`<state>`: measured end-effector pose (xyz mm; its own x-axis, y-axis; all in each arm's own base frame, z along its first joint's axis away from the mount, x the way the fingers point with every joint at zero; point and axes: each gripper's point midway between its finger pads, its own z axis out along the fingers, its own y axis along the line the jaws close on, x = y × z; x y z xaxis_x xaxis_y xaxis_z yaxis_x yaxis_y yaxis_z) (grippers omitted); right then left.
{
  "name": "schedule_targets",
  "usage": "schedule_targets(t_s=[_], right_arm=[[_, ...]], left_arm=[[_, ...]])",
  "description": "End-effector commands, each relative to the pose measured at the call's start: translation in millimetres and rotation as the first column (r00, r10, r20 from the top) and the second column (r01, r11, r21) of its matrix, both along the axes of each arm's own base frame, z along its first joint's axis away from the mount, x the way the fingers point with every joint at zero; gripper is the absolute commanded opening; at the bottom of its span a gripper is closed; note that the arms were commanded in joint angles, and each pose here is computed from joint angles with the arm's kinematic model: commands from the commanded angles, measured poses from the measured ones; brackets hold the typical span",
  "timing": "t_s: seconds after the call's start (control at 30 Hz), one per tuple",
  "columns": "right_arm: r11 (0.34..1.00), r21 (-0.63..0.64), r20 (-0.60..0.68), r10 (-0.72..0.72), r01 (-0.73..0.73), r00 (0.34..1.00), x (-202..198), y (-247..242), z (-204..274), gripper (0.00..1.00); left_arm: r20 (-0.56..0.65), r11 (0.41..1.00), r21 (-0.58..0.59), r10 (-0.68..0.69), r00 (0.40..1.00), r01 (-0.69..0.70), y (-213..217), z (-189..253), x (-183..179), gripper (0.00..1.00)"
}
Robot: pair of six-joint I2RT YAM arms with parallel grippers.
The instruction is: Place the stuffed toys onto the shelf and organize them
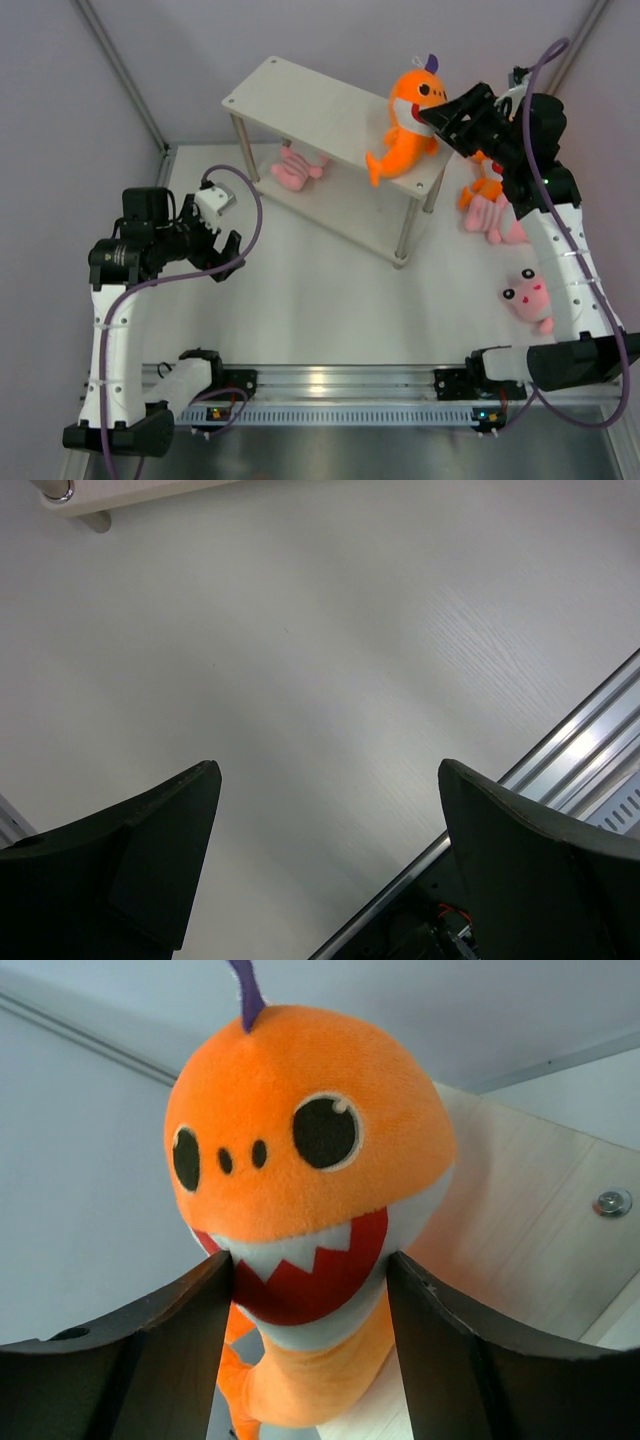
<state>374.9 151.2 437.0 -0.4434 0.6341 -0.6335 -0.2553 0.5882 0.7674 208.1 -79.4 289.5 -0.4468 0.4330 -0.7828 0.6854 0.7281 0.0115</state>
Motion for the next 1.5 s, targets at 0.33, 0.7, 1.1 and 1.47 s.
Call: schedule_targets(t_s=[0.33, 0.7, 1.1, 1.47], right_arm=[[0.996, -0.068, 0.142, -0.042, 0.052, 0.989, -4, -7, 44, 0.74], [0.955, -0.151, 0.059, -0.248, 0.254, 0.967, 30, -145, 24, 0.72], [0.751, -0.507, -0.233, -0.593, 0.424, 0.771, 103, -315, -156, 0.75], [0.798, -0.562, -0.333, -0.458, 0.216, 0.824, 171, -309, -288, 0.78]], left_arm=[[0.013, 0.999, 0.0, -0.043, 0.999, 0.043, -4, 1, -2, 0.97], [0.009, 1.0, 0.03, -0.002, 1.0, 0.001, 4, -2, -1, 0.98], [-0.031, 0.995, 0.079, 0.057, 0.998, -0.055, 15, -16, 3, 0.99], [-0.057, 0.989, 0.127, 0.085, 0.995, -0.077, 24, -21, 18, 0.99]])
